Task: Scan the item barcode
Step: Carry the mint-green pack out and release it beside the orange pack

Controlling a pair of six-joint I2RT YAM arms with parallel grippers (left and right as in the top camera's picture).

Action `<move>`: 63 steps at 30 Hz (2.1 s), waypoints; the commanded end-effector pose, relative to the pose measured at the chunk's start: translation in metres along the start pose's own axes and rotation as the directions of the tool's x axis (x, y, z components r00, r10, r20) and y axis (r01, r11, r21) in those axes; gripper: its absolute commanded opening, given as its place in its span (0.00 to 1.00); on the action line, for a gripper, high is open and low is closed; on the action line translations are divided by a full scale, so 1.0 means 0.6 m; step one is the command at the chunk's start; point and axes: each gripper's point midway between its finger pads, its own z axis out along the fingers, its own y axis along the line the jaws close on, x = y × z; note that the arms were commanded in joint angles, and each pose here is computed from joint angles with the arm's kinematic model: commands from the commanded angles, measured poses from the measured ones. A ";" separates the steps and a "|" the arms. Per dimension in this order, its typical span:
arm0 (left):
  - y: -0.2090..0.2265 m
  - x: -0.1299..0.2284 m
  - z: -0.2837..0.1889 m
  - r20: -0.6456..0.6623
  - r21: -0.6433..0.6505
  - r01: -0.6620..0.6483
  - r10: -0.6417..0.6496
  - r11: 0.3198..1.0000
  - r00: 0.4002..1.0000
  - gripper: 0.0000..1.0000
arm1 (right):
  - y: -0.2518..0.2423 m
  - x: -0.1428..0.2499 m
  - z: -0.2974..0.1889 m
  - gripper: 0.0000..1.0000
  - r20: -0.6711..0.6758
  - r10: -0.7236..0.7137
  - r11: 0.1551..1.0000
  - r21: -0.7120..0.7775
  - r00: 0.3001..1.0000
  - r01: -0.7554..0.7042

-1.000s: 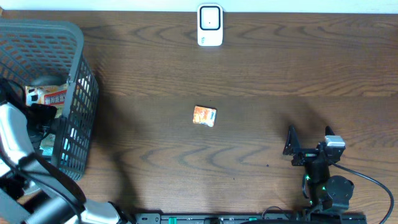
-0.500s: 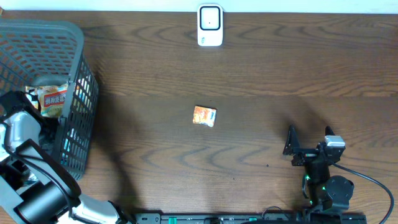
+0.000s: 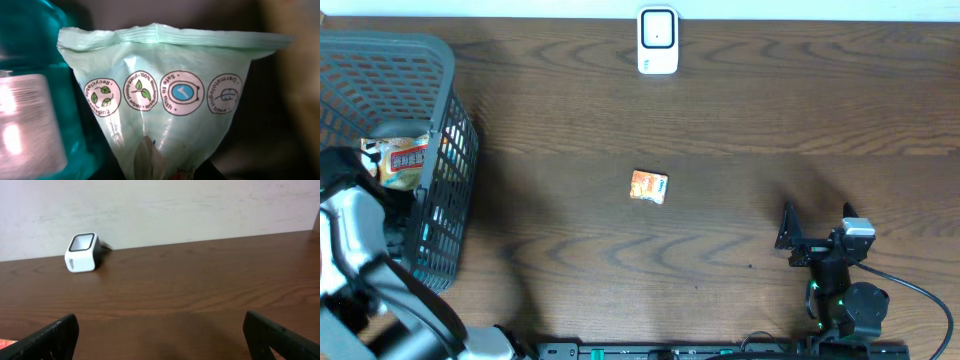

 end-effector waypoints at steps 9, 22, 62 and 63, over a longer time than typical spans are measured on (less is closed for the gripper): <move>-0.075 -0.060 -0.436 0.426 0.591 -0.109 -0.195 0.799 0.884 0.20 | 0.001 0.003 0.000 0.99 -0.005 0.008 1.000 0.000 1.000 -0.008; -0.232 0.247 -0.544 0.423 0.762 -0.511 0.292 0.396 0.858 0.20 | 0.001 0.003 0.000 0.99 -0.005 0.008 1.000 0.000 1.000 -0.008; -0.379 0.456 -0.379 0.366 0.473 -0.810 0.760 0.345 0.537 0.98 | 0.001 0.003 0.000 0.99 -0.005 0.008 1.000 0.000 1.000 -0.008; -0.378 0.423 -0.426 0.418 0.496 -0.799 0.713 0.340 0.563 0.98 | 0.001 0.003 0.000 0.99 -0.005 0.008 1.000 0.000 1.000 -0.008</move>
